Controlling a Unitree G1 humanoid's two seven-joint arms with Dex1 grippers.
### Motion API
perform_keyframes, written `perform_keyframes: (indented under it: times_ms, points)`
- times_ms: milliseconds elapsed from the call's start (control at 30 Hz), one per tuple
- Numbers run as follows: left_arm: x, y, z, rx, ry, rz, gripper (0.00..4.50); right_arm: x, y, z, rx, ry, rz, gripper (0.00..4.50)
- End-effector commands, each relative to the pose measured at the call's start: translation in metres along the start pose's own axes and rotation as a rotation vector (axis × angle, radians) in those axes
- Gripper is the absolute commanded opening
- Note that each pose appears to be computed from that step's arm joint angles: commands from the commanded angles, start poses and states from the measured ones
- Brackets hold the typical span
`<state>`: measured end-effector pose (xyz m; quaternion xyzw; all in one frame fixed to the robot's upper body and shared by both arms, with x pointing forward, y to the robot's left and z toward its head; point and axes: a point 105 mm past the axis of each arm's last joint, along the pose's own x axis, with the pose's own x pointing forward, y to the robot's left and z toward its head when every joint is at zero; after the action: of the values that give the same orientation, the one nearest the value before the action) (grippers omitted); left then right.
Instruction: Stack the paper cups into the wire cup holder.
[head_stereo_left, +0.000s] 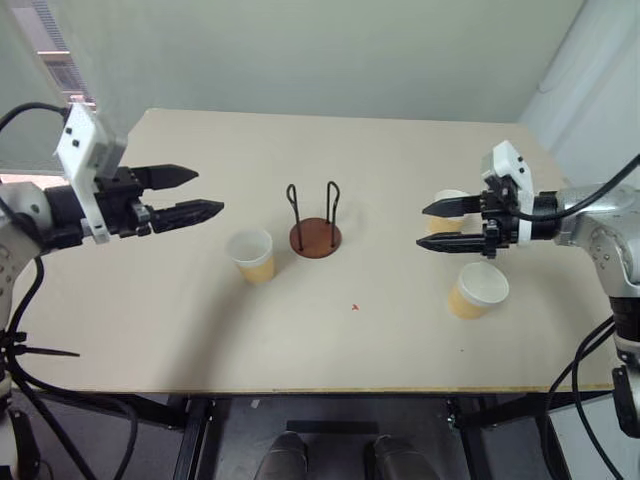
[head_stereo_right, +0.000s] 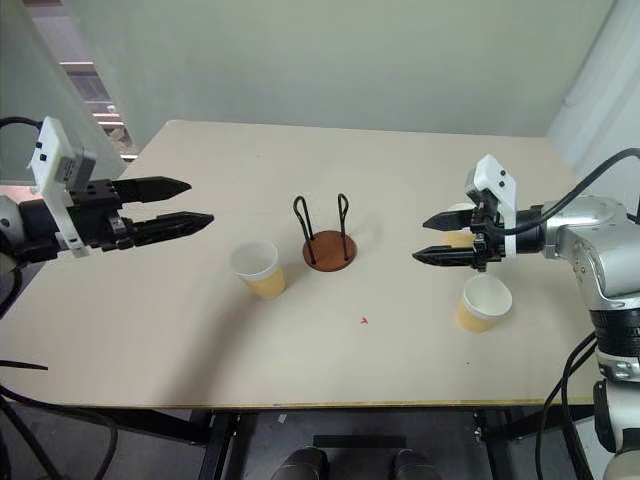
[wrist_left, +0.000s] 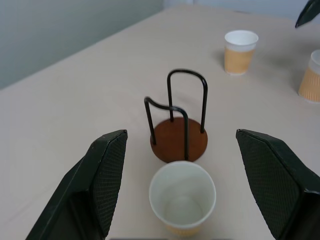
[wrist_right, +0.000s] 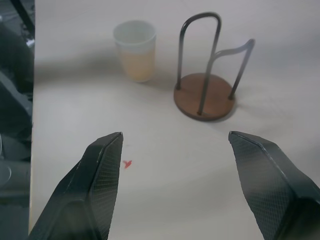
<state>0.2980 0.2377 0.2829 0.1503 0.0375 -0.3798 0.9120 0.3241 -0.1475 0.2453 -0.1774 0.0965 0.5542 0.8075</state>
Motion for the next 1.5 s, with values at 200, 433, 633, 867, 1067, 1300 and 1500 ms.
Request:
perform_keyframes:
  times_ms: [200, 433, 633, 867, 1067, 1300, 1500]
  points:
    - [-0.007, -0.012, 0.01, 0.034, -0.05, 0.009, 3.76, -0.027, -0.019, 0.026, -0.081, -0.012, -0.102, 3.49]
    - [-0.005, -0.007, -0.001, 0.005, -0.01, 0.043, 3.76, -0.045, -0.031, 0.038, -0.104, 0.012, -0.148, 3.49]
    - [0.012, -0.005, -0.024, -0.023, 0.057, 0.09, 3.76, -0.055, -0.032, 0.032, -0.095, 0.027, -0.188, 3.49]
    - [0.031, -0.001, -0.027, -0.027, 0.061, 0.075, 3.76, -0.045, -0.005, 0.032, -0.076, 0.038, -0.097, 3.49]
    - [0.055, 0.006, -0.027, -0.029, 0.044, 0.059, 3.76, -0.047, 0.003, 0.034, -0.07, 0.036, -0.105, 3.49]
    - [0.088, 0.01, -0.028, -0.045, 0.036, 0.022, 3.76, -0.049, 0.01, 0.037, -0.07, 0.032, -0.104, 3.49]
    - [0.102, 0.006, -0.031, -0.057, 0.055, -0.045, 3.76, -0.049, 0.02, 0.041, -0.071, 0.035, -0.087, 3.49]
